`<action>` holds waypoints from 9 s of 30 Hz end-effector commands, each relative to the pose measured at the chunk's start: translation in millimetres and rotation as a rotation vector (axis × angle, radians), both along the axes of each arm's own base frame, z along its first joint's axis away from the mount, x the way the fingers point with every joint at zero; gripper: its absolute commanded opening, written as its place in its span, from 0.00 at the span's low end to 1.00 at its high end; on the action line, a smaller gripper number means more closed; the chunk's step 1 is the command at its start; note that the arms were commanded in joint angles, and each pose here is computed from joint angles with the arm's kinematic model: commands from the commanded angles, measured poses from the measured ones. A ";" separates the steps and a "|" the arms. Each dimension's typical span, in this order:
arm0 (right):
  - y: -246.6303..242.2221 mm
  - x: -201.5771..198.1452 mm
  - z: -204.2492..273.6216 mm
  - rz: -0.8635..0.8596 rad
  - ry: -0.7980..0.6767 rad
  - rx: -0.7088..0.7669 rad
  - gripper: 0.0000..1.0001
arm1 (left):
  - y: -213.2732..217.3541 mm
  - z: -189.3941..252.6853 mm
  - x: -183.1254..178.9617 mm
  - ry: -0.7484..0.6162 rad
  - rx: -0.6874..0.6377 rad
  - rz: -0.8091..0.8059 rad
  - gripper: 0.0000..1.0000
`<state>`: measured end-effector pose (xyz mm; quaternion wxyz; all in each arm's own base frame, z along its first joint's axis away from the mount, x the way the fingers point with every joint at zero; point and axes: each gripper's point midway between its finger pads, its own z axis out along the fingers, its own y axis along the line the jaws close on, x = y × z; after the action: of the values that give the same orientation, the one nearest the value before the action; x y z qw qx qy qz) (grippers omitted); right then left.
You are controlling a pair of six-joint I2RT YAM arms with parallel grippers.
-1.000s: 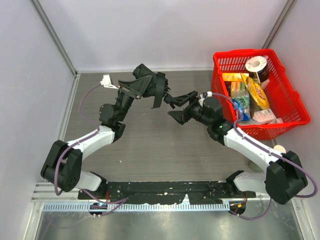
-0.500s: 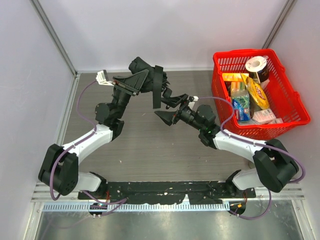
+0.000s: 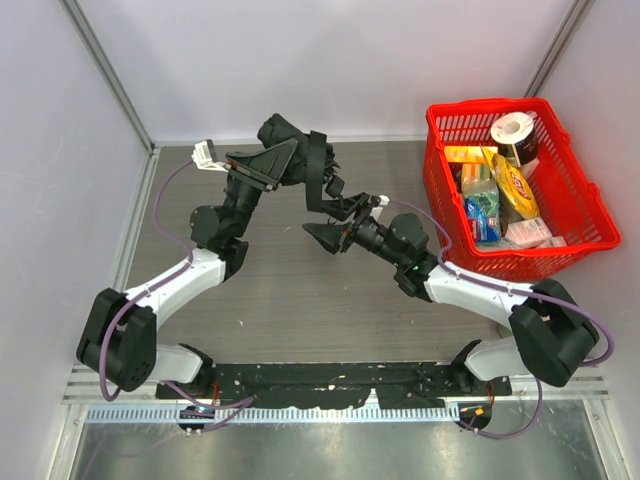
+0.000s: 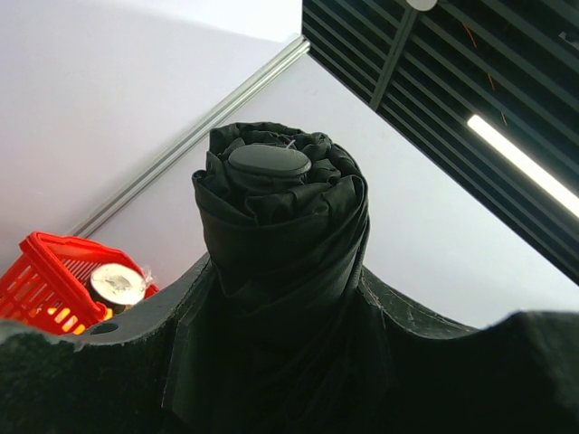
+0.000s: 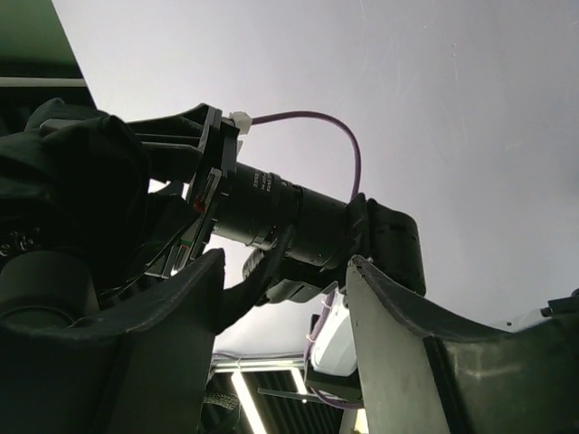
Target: Put away the umbrella
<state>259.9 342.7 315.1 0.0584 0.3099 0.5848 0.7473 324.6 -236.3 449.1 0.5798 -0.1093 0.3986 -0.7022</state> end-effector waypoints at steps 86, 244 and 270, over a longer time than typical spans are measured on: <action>-101.3 75.7 162.7 -0.475 -1.054 -0.286 0.00 | -15.8 -134.0 -69.0 0.449 0.337 -0.066 0.00; -22.3 35.5 -81.5 -0.318 -0.809 -0.731 0.01 | 4.7 -465.9 -21.5 1.124 1.218 0.320 0.00; 12.1 20.4 -292.8 0.194 -0.871 -1.136 0.01 | -24.4 -448.5 -29.4 1.114 1.054 0.167 0.00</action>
<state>281.2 355.3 60.9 0.3867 -0.1077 0.7964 0.4523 337.4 -268.8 42.2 0.3938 -0.2178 0.8557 -0.2554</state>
